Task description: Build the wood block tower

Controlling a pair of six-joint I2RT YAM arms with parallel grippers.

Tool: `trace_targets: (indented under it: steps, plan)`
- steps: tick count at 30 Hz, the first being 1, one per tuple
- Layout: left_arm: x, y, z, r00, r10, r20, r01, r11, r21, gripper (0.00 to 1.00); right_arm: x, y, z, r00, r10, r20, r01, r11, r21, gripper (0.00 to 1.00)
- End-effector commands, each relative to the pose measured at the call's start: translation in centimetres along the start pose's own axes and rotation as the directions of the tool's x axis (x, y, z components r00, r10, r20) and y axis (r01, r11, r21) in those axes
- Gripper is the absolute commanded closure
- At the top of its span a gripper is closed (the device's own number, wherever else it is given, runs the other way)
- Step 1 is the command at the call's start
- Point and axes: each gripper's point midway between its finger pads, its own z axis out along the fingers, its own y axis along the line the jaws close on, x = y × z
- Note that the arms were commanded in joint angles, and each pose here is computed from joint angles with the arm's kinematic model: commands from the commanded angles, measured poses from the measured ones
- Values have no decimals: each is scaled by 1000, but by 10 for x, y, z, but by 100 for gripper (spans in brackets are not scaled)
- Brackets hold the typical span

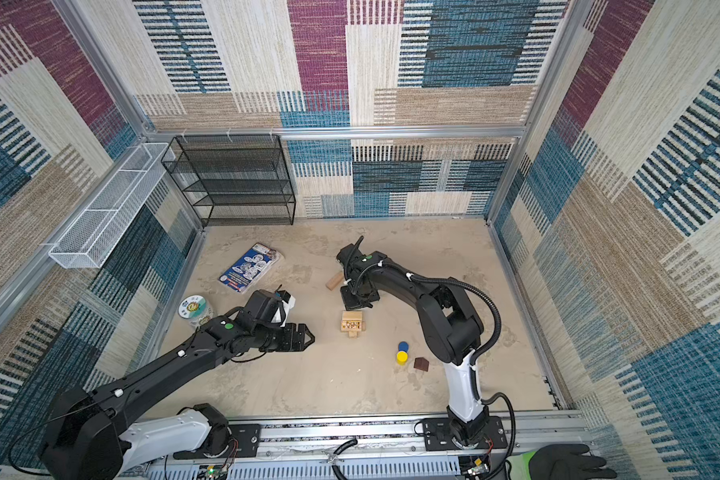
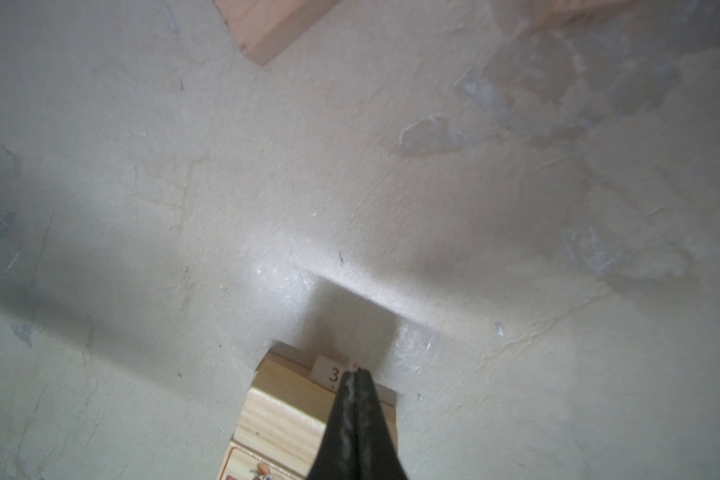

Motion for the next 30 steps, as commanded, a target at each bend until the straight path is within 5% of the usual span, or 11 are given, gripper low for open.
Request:
trace_targets:
  steps: [1,30]
  plan:
    - [-7,-2,-1,1000,7,27,-7,1000,3,15,2,4,-4,1000,-7,1,7,1000,-27,96]
    - [-7,-4,-5,999,8,38,-8,1000,11,15,-1,10,-4,999,-45,-5,45,997,-55,98]
